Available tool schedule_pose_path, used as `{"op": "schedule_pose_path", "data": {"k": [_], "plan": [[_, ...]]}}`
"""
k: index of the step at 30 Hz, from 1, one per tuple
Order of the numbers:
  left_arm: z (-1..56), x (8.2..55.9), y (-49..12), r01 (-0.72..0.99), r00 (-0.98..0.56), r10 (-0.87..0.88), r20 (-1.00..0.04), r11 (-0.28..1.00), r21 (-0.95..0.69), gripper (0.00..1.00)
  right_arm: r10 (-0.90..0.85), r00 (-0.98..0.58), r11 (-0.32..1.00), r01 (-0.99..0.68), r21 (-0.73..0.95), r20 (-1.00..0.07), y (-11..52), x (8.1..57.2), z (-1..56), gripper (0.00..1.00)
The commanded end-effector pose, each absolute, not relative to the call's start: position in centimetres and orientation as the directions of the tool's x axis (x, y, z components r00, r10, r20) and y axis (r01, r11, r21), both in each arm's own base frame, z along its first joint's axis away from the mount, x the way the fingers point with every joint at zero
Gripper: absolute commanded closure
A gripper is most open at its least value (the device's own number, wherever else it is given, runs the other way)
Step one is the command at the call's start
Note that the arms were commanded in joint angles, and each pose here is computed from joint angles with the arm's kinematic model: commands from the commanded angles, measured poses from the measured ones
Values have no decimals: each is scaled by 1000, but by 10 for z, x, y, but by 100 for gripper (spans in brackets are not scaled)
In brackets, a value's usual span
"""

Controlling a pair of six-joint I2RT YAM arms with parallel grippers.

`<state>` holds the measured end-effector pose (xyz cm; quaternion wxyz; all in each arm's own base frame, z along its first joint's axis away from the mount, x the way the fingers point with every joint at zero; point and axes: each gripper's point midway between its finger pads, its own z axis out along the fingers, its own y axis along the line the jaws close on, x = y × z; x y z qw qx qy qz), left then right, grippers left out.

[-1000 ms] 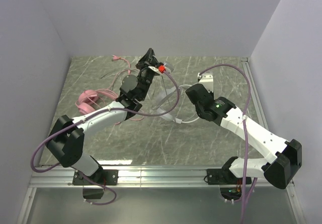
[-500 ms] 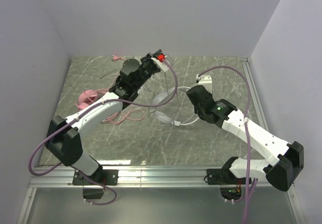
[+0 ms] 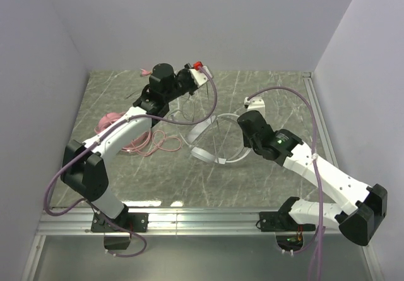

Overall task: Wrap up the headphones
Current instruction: Wrap the headphone cable with the left arm

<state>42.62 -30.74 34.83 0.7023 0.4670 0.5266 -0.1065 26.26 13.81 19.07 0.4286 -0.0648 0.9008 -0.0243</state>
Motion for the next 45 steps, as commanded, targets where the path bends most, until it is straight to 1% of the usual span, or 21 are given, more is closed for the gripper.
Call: {"op": "schedule_pose_path", "data": {"k": [1,10,14,15,18,21,26,27,29,35,36,41,45], "plan": [[371,418,-322,720,452,220,-865,483,499,100,-127,-574,980,-197,-15,-809,158,256,212,100],[338,428,-344,830,324,123,-938,438,345,99,-98,-536,969,-244,42,-838,165,247,235,100],[319,428,-341,876,220,66,-973,426,226,99,-76,-518,962,-263,74,-852,167,244,247,100],[317,427,-341,882,201,52,-978,424,204,99,-68,-510,960,-269,83,-858,168,244,251,100],[307,418,-339,903,145,17,-989,406,139,94,-28,-481,954,-273,119,-876,170,244,268,100],[294,408,-339,919,83,-1,-997,386,76,92,3,-456,950,-278,145,-890,172,244,283,100],[280,394,-340,931,-31,-58,-998,363,-50,91,36,-415,937,-303,176,-909,177,246,306,100],[284,393,-340,933,-19,-83,-996,356,-48,91,48,-402,932,-311,186,-914,178,246,314,100],[281,386,-341,937,-65,-112,-992,336,-100,91,61,-386,928,-317,194,-921,178,246,324,100],[290,366,-339,951,-78,-200,-977,280,-133,91,86,-343,926,-318,201,-935,175,247,359,100],[291,359,-338,953,-91,-226,-970,263,-150,89,101,-321,926,-317,207,-942,174,248,375,100],[288,348,-341,947,-134,-259,-957,250,-200,85,115,-309,918,-330,219,-944,180,251,390,100],[285,342,-349,947,-134,-269,-954,249,-204,80,137,-297,911,-336,238,-945,185,254,408,100]]}}
